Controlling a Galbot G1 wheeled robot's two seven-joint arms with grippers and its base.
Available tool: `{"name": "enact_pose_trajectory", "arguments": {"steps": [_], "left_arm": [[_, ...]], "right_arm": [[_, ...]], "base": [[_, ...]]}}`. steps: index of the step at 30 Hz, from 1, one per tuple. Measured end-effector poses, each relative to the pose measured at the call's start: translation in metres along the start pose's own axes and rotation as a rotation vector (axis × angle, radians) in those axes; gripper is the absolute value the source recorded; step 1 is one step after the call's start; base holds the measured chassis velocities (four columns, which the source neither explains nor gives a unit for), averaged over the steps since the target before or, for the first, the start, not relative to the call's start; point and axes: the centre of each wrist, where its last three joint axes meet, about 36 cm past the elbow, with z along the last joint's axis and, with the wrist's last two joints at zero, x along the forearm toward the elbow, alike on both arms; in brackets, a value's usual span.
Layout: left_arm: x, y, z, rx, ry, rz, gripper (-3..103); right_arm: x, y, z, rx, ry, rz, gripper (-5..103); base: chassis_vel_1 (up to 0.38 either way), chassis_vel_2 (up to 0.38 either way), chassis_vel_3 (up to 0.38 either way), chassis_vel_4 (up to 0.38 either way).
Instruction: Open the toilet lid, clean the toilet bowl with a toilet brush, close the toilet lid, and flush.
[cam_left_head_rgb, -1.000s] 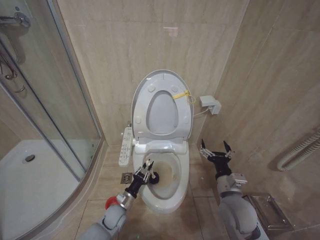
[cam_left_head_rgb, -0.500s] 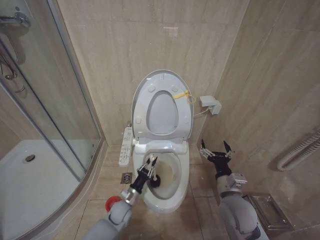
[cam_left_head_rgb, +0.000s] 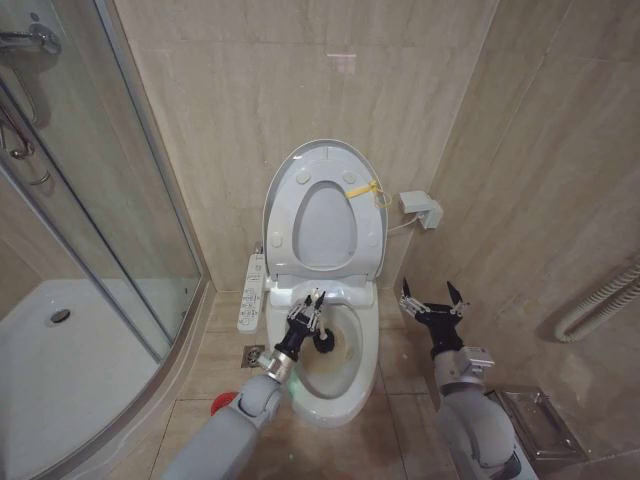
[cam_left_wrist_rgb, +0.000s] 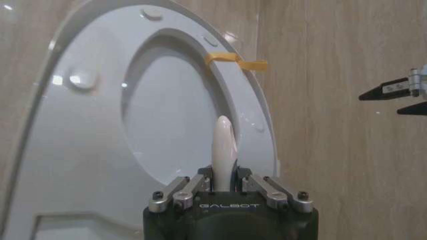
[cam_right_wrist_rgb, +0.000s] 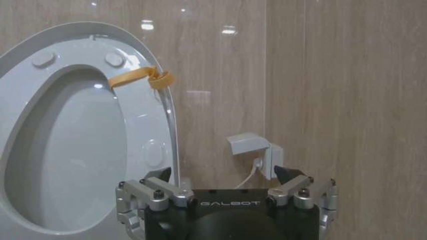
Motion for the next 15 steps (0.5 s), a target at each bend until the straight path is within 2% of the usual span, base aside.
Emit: {"name": "enact_pose_trajectory", "arguments": {"steps": [15], "left_arm": [[-0.032, -0.029, 0.027, 0.029, 0.012, 0.058, 21]], "right_arm": [[0.0, 0.0, 0.0, 0.0, 0.0, 0.0, 100]], "base": [[0.0, 0.0, 0.0, 0.0]]}}
